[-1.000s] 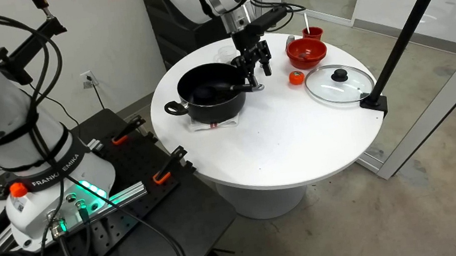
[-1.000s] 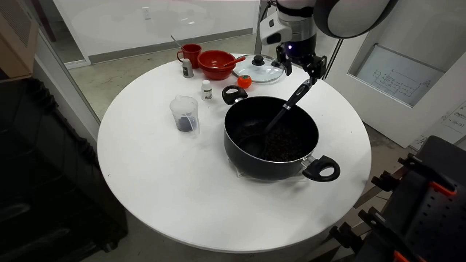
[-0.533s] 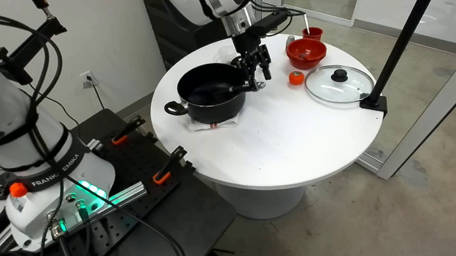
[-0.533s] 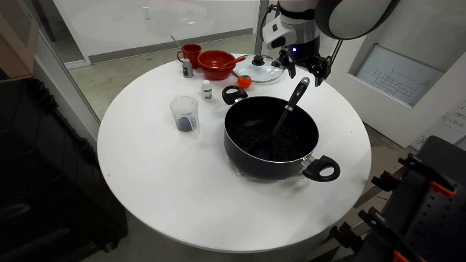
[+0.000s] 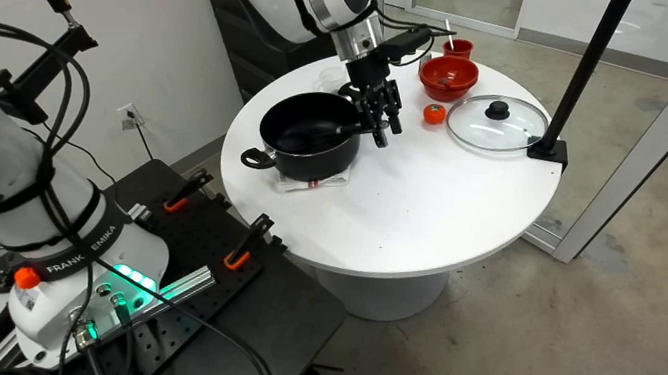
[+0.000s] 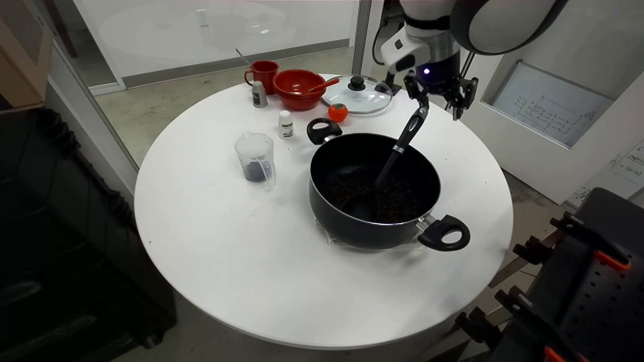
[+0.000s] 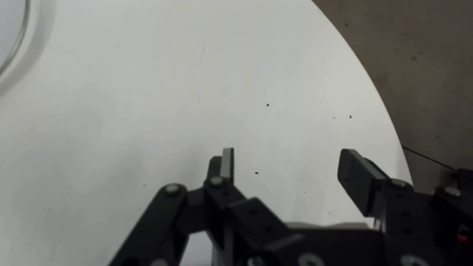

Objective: Use the dishing spoon to mix in the pot

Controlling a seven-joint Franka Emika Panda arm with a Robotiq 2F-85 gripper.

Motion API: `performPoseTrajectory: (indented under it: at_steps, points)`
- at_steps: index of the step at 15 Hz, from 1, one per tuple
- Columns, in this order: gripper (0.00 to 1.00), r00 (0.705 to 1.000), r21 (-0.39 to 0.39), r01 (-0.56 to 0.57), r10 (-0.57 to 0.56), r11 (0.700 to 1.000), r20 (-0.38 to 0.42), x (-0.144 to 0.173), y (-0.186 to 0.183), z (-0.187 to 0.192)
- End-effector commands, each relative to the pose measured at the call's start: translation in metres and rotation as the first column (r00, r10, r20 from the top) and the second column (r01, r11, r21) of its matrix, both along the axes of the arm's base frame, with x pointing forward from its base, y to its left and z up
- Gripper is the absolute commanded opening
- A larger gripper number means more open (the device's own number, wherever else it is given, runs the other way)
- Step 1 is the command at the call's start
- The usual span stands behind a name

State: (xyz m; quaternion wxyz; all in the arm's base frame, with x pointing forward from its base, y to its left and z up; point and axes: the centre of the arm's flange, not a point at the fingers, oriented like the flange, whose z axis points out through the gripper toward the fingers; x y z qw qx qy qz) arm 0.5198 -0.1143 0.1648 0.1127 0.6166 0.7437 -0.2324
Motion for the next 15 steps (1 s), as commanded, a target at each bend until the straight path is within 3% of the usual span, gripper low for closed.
performPoseTrajectory:
  at_steps: [1, 5, 11, 15]
  points:
    - [0.98, 0.996, 0.022, -0.056, 0.058, 0.998, -0.065, -0.033, -0.006, 0.018]
    - [1.00, 0.993, 0.051, -0.099, 0.102, 0.994, -0.065, -0.046, -0.002, 0.031]
    - [1.00, 0.991, 0.074, -0.114, 0.109, 0.991, 0.079, -0.043, 0.006, 0.054]
    - [1.00, 0.988, 0.097, -0.136, 0.128, 0.986, 0.090, -0.047, 0.008, 0.057]
